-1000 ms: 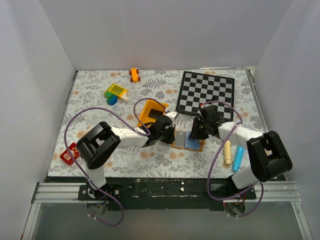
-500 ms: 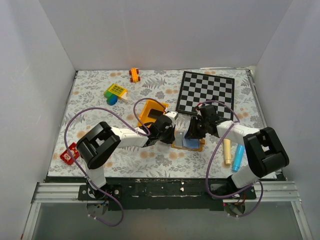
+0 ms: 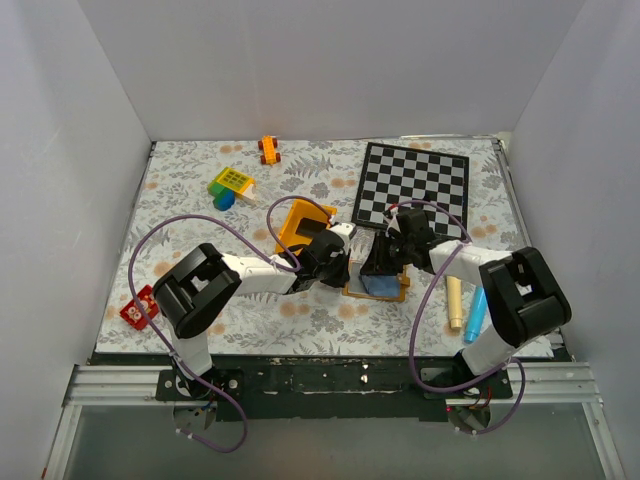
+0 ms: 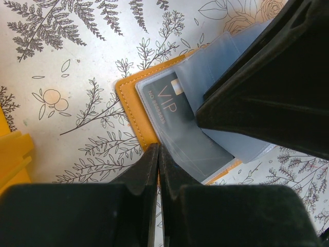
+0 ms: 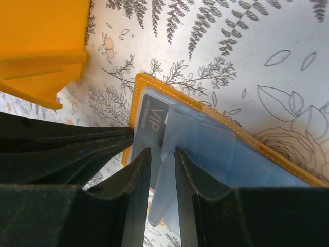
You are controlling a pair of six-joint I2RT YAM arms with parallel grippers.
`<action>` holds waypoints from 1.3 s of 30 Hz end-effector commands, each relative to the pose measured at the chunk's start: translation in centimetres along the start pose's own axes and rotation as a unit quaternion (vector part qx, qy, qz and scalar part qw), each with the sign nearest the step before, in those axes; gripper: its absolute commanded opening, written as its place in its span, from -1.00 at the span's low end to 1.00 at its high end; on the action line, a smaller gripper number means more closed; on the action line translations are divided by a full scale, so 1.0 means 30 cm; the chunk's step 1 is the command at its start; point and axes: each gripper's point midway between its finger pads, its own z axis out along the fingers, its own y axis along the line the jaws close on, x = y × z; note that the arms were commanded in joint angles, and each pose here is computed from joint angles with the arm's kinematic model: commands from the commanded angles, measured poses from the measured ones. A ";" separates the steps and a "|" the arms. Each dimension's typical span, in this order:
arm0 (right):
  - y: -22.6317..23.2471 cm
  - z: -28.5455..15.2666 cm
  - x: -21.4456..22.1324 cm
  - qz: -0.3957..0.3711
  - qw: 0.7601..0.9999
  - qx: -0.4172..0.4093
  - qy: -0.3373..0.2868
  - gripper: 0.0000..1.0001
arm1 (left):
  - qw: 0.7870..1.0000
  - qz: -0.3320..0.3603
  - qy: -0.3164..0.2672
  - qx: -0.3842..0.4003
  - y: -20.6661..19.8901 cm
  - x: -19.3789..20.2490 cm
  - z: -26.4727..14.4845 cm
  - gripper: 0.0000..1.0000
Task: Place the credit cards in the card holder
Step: Turn over the card slot in the card holder.
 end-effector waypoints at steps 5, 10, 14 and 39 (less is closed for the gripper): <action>0.057 0.019 -0.018 -0.004 0.999 -0.042 -0.001 -0.32 | 1.000 0.002 0.030 -0.010 0.021 0.056 0.014 -1.00; 0.074 0.024 -0.024 -0.002 0.998 -0.056 -0.003 -0.32 | 1.000 0.001 0.028 -0.008 0.018 0.051 0.014 -1.00; 0.060 0.040 -0.012 0.006 0.999 -0.054 0.001 -0.32 | 1.000 0.002 0.024 -0.011 0.019 0.040 0.007 -1.00; -0.038 0.041 0.017 0.027 0.999 0.023 0.008 -0.38 | 0.974 -0.081 -0.185 0.108 -0.211 -0.146 -0.178 -1.00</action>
